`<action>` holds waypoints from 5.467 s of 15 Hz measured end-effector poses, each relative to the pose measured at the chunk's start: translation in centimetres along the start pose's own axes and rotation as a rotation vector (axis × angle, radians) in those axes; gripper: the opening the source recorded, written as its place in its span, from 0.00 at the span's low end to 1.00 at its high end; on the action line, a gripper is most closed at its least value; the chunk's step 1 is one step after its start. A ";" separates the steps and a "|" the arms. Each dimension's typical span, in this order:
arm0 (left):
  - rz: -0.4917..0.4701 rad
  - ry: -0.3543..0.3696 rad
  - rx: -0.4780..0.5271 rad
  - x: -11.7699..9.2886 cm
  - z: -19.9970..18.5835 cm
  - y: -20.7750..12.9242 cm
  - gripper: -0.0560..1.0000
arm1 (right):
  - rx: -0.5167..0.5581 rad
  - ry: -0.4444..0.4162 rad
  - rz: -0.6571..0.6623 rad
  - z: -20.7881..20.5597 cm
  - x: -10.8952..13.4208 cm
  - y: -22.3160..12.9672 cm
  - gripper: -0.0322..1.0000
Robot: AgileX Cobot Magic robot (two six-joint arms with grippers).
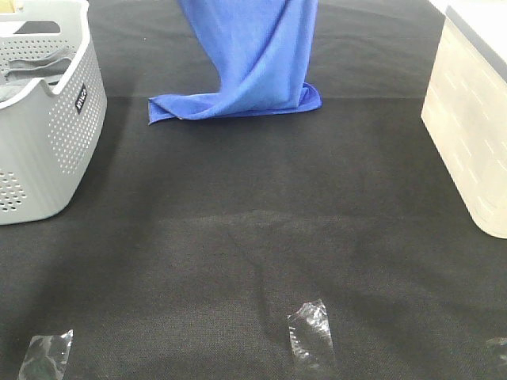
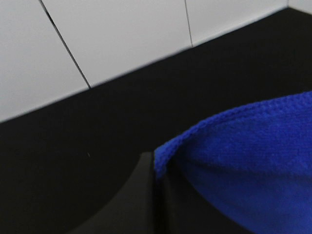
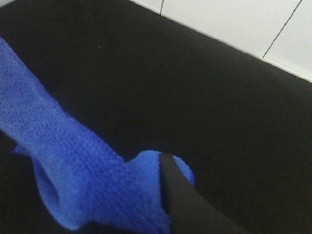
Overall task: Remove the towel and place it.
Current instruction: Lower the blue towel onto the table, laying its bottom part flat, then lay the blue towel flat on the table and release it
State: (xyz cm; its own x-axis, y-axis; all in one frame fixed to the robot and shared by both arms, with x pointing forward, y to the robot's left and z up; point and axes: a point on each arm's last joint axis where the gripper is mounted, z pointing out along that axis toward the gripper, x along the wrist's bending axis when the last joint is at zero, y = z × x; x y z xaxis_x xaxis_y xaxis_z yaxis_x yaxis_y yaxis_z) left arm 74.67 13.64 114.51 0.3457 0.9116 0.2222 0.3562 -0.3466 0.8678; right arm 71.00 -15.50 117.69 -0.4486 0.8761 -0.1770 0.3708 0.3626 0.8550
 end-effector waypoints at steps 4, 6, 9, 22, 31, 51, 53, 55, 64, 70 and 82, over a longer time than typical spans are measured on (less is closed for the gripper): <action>-0.035 -0.069 0.233 -0.1 -4.0 -0.1 0.05 | 0.247 0.080 0.031 -2.5 0.7 -1.3 0.06; -0.083 -0.119 0.240 -0.5 -4.7 0.1 0.05 | 0.268 0.099 0.056 -3.4 0.9 -1.2 0.06; -0.123 -0.162 0.342 -1.0 -5.9 -1.1 0.05 | 0.263 0.099 0.117 -5.0 1.0 -0.8 0.06; -0.209 -0.317 0.509 -3.4 -23.7 -7.5 0.05 | 0.473 0.240 0.332 -17.4 5.6 -8.4 0.06; -0.416 -0.495 0.617 -6.3 -30.9 -15.9 0.05 | 0.586 0.347 0.483 -22.7 9.0 -16.0 0.06; -0.607 -0.582 1.024 -10.4 -28.7 -28.3 0.05 | 1.143 0.415 0.670 -19.2 12.9 -29.7 0.06; -0.583 -0.569 1.106 -10.7 -26.1 -29.5 0.05 | 1.206 0.421 0.652 -17.8 12.9 -30.6 0.06; -0.564 -0.580 1.189 -11.2 -24.4 -30.7 0.05 | 1.246 0.423 0.643 -16.7 13.0 -31.3 0.06; -0.420 -0.586 1.325 -15.3 -22.2 -33.3 0.05 | 1.413 0.428 0.599 -15.1 13.5 -35.3 0.06; -0.474 -0.582 1.368 -15.9 -21.5 -34.2 0.05 | 1.457 0.494 0.600 -13.8 14.1 -37.1 0.06; -0.491 -0.586 1.375 -18.8 -22.4 -34.0 0.60 | 1.420 0.544 0.574 -13.6 14.3 -36.9 0.52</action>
State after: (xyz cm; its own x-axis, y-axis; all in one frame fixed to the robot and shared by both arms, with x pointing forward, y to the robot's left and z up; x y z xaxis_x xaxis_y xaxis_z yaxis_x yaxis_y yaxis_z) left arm 36.57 13.24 90.80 0.1222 0.8952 -0.4285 0.9035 -0.2790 -0.3253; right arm 39.84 -20.71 90.20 -0.0988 0.8941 0.4369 0.8541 0.3015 -0.4239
